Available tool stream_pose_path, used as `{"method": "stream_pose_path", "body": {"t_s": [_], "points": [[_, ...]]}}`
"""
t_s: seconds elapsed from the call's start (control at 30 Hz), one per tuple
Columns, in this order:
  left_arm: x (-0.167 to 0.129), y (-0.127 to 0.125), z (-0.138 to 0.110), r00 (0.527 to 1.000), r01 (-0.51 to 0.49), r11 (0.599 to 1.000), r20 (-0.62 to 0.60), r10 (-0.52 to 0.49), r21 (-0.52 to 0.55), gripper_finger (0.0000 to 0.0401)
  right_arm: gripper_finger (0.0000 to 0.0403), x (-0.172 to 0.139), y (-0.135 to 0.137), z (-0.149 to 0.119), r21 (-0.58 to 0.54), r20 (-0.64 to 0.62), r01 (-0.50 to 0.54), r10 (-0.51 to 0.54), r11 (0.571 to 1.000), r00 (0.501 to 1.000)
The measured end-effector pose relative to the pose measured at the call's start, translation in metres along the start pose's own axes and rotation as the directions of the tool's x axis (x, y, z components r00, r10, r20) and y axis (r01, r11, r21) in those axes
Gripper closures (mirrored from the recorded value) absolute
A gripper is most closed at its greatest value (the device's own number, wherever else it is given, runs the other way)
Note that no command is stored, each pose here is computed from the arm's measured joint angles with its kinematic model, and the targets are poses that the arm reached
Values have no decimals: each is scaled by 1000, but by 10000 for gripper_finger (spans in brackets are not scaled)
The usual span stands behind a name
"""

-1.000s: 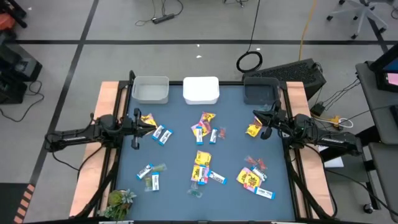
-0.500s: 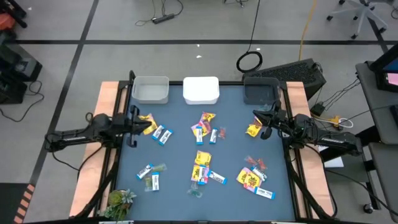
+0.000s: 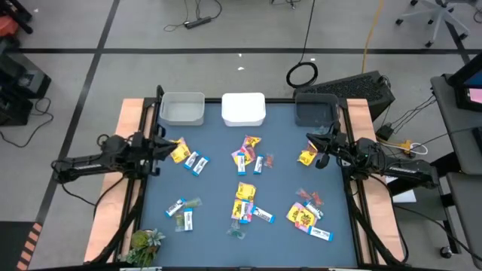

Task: Sort candy
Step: Put the white chocolate into the white bin

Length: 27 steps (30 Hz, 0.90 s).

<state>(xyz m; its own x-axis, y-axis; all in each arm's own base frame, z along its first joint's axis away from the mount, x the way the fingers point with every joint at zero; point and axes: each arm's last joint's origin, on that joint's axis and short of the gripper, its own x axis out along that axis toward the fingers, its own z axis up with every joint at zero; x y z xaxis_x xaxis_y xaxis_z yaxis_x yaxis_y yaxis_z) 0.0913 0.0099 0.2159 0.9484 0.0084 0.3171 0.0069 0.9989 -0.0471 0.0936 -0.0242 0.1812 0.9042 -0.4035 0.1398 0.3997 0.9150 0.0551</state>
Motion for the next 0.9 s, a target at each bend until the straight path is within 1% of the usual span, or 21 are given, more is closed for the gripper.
{"method": "stream_pose_path", "body": {"t_s": [0.07,0.2,0.33,0.4,0.47,0.6,0.7,0.77,0.83,0.9], "points": [[4,1,-4,996,-15,1000,-84,13,-16,374,403,0,0,0,0,0,0,0,1000,1000],[14,3,-5,980,-30,999,-197,23,-28,394,403,0,0,0,0,0,0,0,1000,1000],[22,5,-14,930,-80,996,-363,62,-35,397,403,0,0,0,0,0,0,0,1000,1000],[26,7,-17,885,-138,989,-454,101,-48,398,403,0,0,0,0,0,0,0,1000,1000],[29,9,-23,826,-192,979,-550,123,-70,399,403,0,0,0,0,0,0,0,1000,1000],[37,10,-27,715,-254,963,-689,121,-94,399,403,0,0,0,0,0,0,0,1000,1000],[41,11,-32,611,-305,947,-783,116,-97,400,403,0,0,0,0,0,0,0,1000,1000],[41,12,-37,543,-343,934,-832,112,-98,399,403,0,0,0,0,0,0,0,1000,1000],[43,13,-41,501,-388,916,-857,120,-99,390,403,0,0,0,0,0,0,0,1000,1000],[44,14,-45,458,-433,898,-876,149,-73,373,403,0,0,0,0,0,0,0,1000,1000]]}}
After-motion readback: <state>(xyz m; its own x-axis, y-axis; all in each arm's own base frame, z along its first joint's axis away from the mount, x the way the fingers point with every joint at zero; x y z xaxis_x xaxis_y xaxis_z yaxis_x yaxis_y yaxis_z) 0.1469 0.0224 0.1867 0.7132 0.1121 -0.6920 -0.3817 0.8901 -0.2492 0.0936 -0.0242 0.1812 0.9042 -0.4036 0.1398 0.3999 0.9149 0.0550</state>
